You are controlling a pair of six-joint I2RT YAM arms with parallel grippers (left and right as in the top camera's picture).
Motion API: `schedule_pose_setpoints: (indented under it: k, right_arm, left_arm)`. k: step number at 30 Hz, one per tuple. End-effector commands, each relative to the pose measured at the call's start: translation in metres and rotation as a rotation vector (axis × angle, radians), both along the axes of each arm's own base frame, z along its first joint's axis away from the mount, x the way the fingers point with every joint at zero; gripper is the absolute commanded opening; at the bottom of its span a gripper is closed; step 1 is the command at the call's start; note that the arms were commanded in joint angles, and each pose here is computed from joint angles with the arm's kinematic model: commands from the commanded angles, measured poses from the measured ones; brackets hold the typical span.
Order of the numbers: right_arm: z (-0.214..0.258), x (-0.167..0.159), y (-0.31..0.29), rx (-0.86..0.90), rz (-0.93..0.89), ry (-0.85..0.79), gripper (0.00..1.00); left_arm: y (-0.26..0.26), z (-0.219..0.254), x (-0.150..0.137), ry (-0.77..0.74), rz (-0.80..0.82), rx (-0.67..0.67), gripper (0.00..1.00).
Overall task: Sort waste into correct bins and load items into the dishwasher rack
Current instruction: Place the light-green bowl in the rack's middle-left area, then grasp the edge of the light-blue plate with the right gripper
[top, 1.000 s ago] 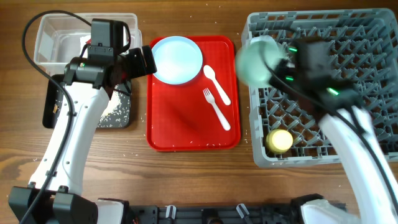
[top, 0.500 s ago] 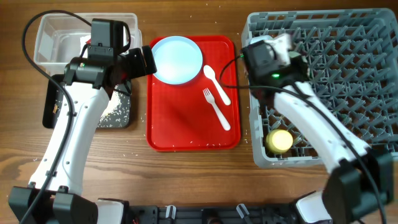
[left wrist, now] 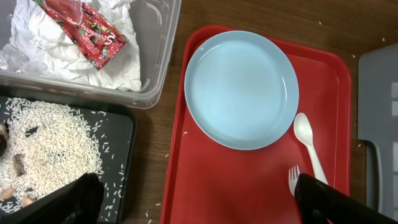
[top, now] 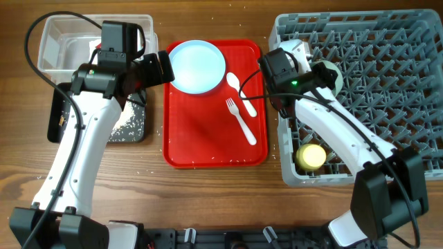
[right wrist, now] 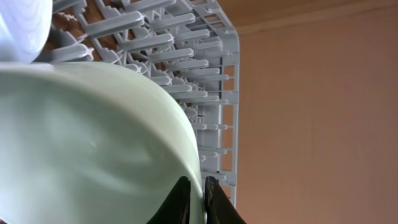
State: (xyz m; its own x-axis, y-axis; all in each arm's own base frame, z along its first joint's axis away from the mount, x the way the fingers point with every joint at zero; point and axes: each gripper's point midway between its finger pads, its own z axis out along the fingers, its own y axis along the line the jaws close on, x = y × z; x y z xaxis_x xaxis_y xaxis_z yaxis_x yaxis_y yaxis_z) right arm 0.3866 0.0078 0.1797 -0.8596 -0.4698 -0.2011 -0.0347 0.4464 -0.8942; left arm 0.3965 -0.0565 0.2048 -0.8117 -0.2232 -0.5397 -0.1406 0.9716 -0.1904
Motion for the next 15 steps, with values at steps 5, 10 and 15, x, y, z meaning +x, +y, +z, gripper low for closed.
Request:
schedule_pose_setpoints:
  k: [5,10,15]
  right_arm:
    - [-0.023,-0.006,0.037,0.059,0.124,0.121,0.18]
    - [-0.025,-0.015,0.061,0.038,0.193,0.155,0.59]
    - [-0.019,-0.008,0.075,0.088,0.215,0.085,0.78]
  left_arm:
    - [0.003,0.004,0.002,-0.014,0.005,0.01,1.0]
    - [0.003,0.004,0.002,-0.014,0.005,0.01,1.0]
    - [0.003,0.004,0.002,-0.014,0.005,0.01,1.0]
